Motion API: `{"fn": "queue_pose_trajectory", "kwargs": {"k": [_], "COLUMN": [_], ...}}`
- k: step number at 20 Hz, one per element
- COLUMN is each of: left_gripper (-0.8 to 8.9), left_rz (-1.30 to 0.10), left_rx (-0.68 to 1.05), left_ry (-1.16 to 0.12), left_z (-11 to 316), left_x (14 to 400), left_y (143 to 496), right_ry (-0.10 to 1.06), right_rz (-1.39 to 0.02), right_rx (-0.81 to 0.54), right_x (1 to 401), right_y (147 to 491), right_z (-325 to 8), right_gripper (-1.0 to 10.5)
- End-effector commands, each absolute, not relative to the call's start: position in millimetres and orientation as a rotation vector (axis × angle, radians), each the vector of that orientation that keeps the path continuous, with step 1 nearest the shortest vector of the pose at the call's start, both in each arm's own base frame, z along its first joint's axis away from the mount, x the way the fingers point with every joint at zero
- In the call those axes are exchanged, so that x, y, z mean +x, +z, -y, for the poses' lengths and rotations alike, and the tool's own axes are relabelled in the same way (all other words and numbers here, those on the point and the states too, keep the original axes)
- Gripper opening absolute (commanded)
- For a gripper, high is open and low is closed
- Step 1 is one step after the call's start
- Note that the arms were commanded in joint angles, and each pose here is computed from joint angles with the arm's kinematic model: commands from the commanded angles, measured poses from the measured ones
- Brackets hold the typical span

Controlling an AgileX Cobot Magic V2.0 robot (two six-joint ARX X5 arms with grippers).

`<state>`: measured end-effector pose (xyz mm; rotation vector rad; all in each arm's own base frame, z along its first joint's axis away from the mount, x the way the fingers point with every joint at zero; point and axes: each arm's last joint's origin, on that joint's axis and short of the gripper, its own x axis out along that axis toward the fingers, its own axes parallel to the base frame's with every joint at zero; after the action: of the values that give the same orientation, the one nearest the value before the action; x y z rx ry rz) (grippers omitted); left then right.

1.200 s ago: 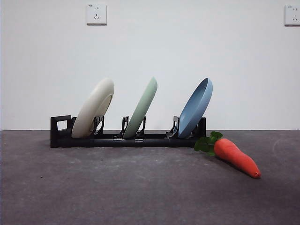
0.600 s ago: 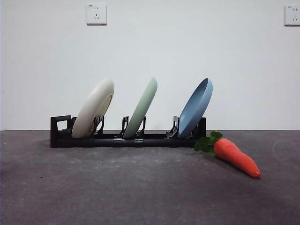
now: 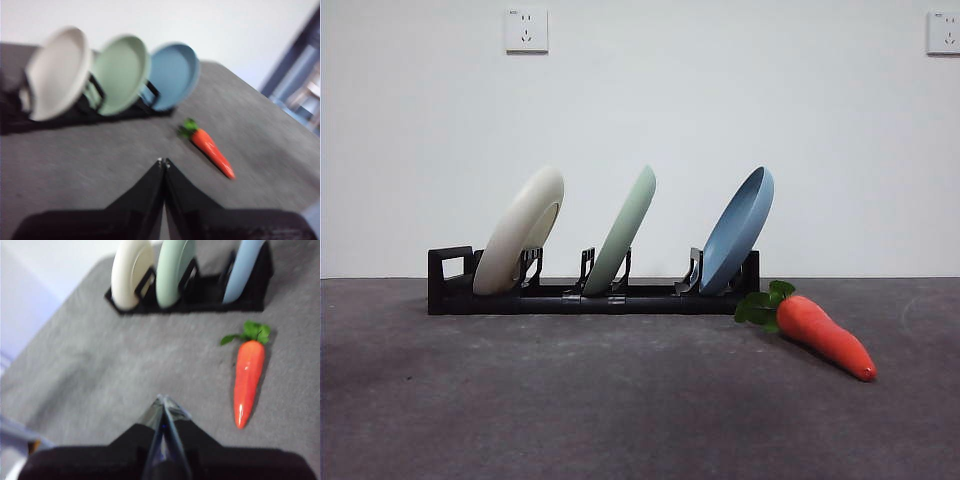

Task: Take the green plate from the plate rack,put the plate on the table,take the carrot from the table,put the carrot in the plate

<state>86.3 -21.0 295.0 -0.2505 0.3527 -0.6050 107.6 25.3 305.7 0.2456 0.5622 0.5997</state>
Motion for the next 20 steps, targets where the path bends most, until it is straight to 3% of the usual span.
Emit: {"fn": "queue_pose_trajectory", "kwargs": {"k": [1, 6, 9, 10, 11, 12, 13, 14, 20], "left_gripper": [-0.08, -0.08, 0.03, 0.48, 1.8, 4.16, 5.81, 6.29, 6.29], "left_rz": [-0.385, -0.433, -0.433, -0.433, -0.435, -0.44, -0.44, -0.441, -0.407], "left_rx": [-0.2, -0.189, -0.186, -0.185, -0.189, -0.2, -0.202, -0.203, -0.208], "left_ry": [-0.673, -0.782, -0.78, -0.775, -0.773, -0.769, -0.769, -0.771, -0.77], "left_z": [22.4, 24.9, 24.9, 24.8, 24.8, 24.7, 24.8, 24.8, 25.0], "left_x": [89.0, 91.3, 91.1, 90.8, 90.8, 90.9, 90.9, 90.8, 95.1], "left_y": [299.9, 309.5, 314.9, 315.7, 315.7, 315.7, 315.7, 315.7, 323.2], "right_ry": [0.67, 0.743, 0.74, 0.74, 0.74, 0.738, 0.737, 0.736, 0.731], "right_rz": [-0.583, -0.678, -0.712, -0.71, -0.71, -0.711, -0.712, -0.712, -0.718], "right_rx": [0.114, 0.065, 0.074, 0.074, 0.074, 0.074, 0.074, 0.077, 0.091], "right_x": [108.4, 108.5, 108.2, 108.2, 108.2, 108.3, 108.2, 108.3, 108.2], "right_y": [318.5, 331.6, 331.1, 331.2, 331.2, 331.2, 331.2, 331.2, 331.2], "right_z": [-26.4, -27.6, -27.5, -27.5, -27.5, -27.5, -27.4, -27.4, -27.5], "right_gripper": [-0.1, -0.1, 0.1, 0.2, 0.9, 2.6, 4.3, 5.8, 6.0]}}
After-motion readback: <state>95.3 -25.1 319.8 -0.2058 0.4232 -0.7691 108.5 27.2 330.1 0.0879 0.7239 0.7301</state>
